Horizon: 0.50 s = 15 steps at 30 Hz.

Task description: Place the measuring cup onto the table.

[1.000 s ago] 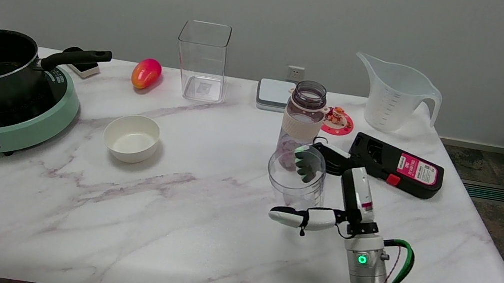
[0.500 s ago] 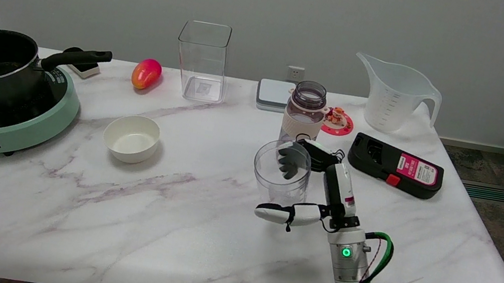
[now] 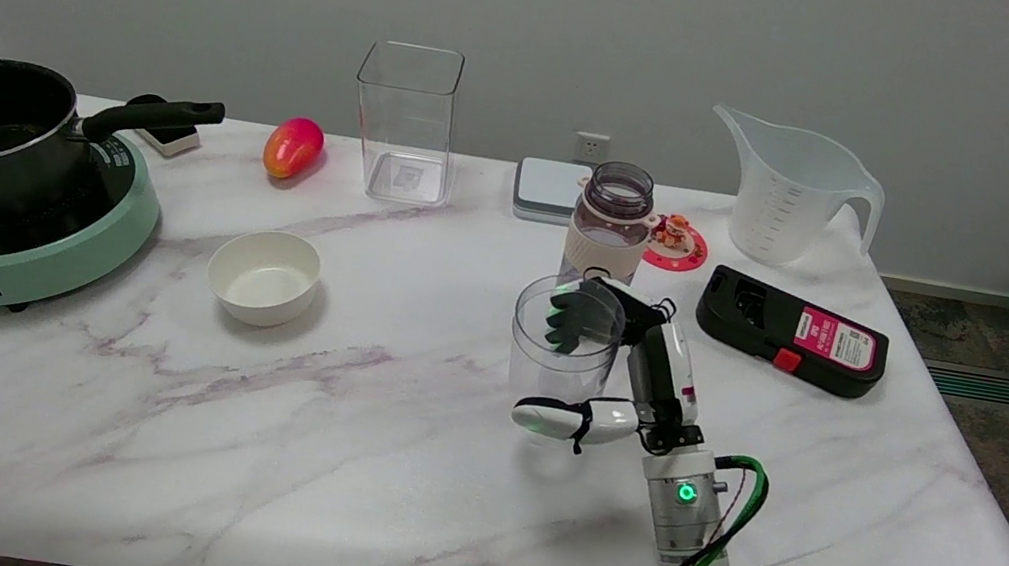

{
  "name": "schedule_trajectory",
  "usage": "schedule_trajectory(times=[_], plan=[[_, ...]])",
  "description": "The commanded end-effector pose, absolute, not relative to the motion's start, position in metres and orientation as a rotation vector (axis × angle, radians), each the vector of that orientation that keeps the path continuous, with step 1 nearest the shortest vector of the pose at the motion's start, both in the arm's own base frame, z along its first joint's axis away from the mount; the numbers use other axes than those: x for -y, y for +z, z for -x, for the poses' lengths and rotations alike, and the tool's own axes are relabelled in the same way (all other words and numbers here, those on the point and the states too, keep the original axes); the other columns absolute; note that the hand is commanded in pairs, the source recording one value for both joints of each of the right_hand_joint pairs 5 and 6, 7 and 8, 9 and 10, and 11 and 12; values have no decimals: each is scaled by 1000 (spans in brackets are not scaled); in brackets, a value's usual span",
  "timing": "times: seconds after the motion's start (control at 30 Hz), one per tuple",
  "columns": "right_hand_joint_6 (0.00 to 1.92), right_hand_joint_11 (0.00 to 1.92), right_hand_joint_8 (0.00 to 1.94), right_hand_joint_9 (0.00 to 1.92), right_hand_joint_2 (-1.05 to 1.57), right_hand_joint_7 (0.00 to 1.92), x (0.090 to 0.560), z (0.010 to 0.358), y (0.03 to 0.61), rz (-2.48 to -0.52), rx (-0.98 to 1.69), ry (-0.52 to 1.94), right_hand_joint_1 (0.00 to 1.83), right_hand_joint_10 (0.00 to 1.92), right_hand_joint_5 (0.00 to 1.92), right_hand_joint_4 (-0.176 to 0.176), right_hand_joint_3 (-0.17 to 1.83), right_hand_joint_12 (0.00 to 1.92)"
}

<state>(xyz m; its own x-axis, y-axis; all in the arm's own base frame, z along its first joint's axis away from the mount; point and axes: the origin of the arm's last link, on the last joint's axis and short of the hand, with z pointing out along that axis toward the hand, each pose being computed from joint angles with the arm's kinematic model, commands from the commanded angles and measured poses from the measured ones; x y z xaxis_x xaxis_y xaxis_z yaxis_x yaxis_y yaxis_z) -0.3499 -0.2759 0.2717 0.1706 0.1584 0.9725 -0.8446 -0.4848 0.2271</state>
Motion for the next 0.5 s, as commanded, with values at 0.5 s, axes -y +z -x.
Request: schedule_trajectory(times=[0.5], plan=[[1920, 1877, 1920, 1920, 1571, 1920, 279, 367, 272, -1530, 789, 1482, 1270, 1920, 1920, 0, 206, 1877]])
